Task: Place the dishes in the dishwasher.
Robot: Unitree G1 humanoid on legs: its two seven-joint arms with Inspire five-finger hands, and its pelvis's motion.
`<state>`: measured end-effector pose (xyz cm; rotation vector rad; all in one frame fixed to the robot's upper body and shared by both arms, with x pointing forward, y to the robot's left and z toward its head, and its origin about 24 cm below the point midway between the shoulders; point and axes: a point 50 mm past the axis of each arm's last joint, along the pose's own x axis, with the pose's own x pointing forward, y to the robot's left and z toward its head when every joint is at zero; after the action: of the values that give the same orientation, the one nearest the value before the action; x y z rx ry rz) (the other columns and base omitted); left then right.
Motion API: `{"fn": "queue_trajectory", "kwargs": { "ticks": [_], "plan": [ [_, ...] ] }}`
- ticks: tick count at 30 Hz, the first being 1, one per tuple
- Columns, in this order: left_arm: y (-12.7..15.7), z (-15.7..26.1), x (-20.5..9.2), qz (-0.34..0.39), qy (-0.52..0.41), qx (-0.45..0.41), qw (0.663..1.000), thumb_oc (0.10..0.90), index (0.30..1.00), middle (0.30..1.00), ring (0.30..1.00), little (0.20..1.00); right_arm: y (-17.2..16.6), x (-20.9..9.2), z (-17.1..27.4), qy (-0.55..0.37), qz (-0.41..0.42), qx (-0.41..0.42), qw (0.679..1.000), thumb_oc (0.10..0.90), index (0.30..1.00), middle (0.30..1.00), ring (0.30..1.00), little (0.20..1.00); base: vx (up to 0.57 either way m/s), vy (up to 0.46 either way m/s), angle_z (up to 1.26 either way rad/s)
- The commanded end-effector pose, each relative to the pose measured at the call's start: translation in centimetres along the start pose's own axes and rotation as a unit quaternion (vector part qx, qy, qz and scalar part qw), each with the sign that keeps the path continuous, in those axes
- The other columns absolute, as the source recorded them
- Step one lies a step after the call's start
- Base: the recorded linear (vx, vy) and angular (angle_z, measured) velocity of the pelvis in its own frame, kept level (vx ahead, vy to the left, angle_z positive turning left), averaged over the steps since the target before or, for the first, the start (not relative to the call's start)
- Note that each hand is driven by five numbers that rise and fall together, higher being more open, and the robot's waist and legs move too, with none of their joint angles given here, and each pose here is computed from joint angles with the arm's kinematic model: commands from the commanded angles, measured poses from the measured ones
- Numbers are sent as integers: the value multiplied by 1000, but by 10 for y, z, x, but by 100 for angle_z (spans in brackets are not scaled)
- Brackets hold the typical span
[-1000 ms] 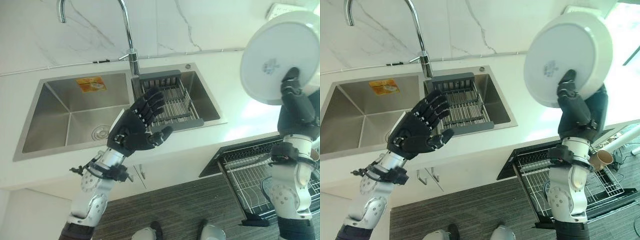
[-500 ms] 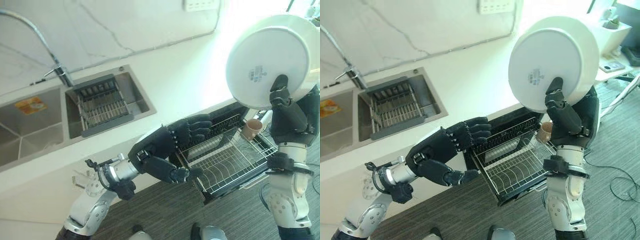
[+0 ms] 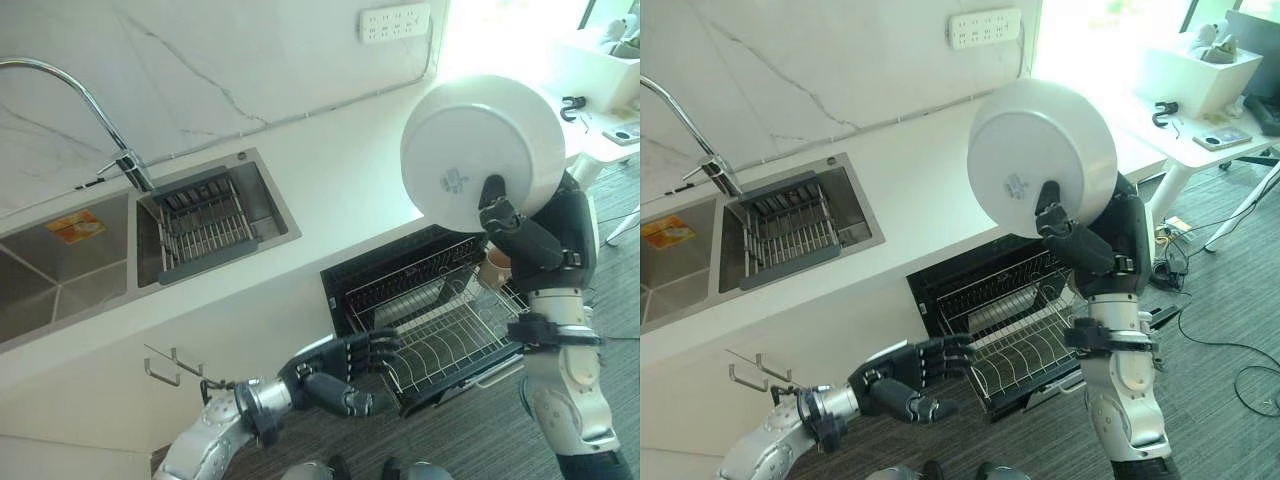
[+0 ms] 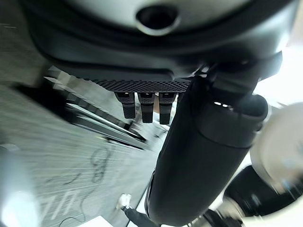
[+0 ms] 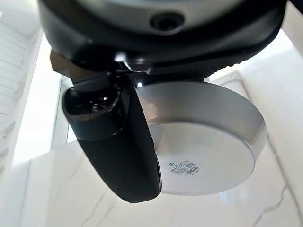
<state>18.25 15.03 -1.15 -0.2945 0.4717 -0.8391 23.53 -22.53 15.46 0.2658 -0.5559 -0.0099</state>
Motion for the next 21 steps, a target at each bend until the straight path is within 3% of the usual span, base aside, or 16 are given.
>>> {"fn": "queue_trajectory", "kwargs": {
  "ticks": [1, 5, 9, 13, 15, 17, 21],
  "plan": [
    [-5, 19, -2, 2, -49, 58, 997, 800, 900, 900, 900, 900, -5, 21, 41, -125, -11, 18, 992, 400, 300, 300, 300, 300, 103, 208, 1],
    [25, -40, -27, 142, 11, -5, 990, 800, 900, 900, 900, 900, -16, 19, 46, -130, -53, 37, 989, 400, 300, 300, 300, 300, 119, 180, -3],
    [28, -99, -41, 191, 73, -60, 977, 800, 900, 900, 900, 900, -21, 15, 45, -153, -80, 71, 982, 400, 300, 300, 300, 300, 12, 29, 16],
    [34, -125, -57, 244, 106, -115, 957, 800, 900, 900, 900, 900, -24, 13, 39, -147, -92, 91, 981, 400, 300, 300, 300, 300, -4, -282, 12],
    [31, -162, -79, 315, 162, -207, 912, 800, 900, 900, 900, 900, -26, 10, 34, -133, -113, 96, 980, 400, 300, 300, 300, 300, 17, -339, -6],
    [30, -172, -83, 337, 187, -199, 901, 800, 900, 900, 900, 900, -25, 12, 32, -125, -123, 87, 981, 400, 300, 300, 300, 300, 4, -307, 8],
    [12, -201, -95, 400, 193, -293, 847, 800, 900, 900, 900, 900, -22, 16, 33, -109, -135, 48, 984, 400, 300, 300, 300, 300, 38, -343, -4]
  ]
}}
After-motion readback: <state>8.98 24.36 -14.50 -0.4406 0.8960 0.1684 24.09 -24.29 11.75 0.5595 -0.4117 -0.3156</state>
